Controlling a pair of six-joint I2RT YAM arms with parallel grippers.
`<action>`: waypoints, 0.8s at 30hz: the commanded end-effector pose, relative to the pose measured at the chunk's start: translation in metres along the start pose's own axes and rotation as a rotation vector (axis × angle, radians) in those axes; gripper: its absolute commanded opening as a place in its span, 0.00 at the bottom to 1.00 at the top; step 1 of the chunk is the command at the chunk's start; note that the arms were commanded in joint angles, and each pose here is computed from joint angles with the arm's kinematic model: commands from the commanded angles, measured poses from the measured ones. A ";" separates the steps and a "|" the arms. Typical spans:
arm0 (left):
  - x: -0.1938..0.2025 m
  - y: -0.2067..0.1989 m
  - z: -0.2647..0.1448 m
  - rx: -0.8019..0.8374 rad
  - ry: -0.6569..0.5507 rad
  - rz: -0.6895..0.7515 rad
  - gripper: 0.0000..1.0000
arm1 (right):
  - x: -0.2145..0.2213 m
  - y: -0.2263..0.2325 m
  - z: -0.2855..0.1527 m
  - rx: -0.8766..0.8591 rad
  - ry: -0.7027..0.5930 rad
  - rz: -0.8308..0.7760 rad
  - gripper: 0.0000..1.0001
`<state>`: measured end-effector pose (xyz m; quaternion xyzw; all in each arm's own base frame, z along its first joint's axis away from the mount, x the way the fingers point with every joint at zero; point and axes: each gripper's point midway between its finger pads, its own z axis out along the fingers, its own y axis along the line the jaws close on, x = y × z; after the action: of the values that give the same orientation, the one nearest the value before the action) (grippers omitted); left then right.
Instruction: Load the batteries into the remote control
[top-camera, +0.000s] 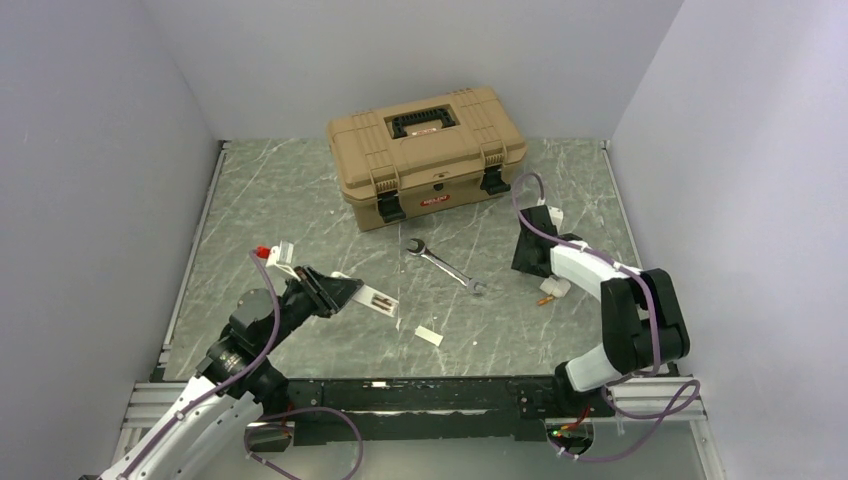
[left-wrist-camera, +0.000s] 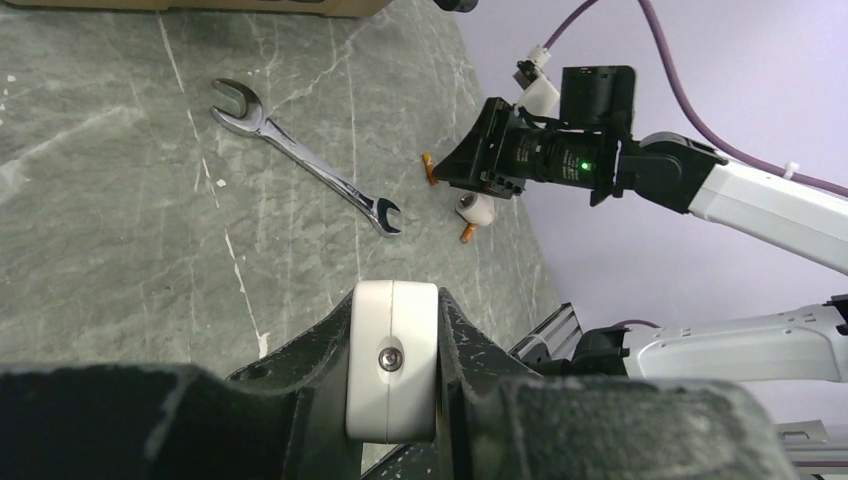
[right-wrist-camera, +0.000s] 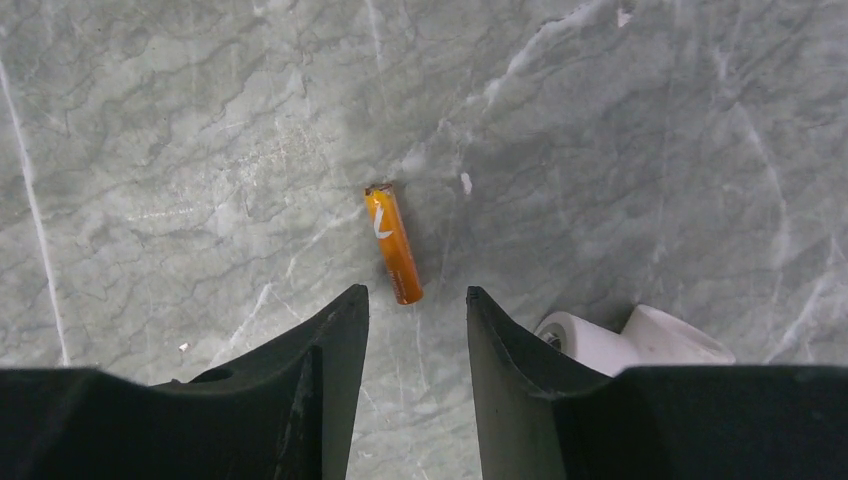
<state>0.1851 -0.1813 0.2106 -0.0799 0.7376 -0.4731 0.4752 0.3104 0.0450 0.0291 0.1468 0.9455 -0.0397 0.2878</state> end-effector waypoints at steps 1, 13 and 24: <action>-0.008 -0.016 0.000 0.071 -0.027 -0.008 0.00 | -0.019 0.016 0.002 -0.066 -0.035 0.013 0.43; -0.009 -0.011 0.000 0.061 -0.029 -0.014 0.00 | -0.011 0.016 0.017 -0.048 0.003 0.021 0.34; -0.010 -0.010 -0.001 0.064 -0.029 -0.024 0.00 | -0.003 0.019 0.018 -0.070 0.026 0.013 0.13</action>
<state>0.1873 -0.1785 0.2091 -0.0869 0.7355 -0.4784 0.4719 0.3221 0.0548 0.0140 0.1426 0.9512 -0.0176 0.2730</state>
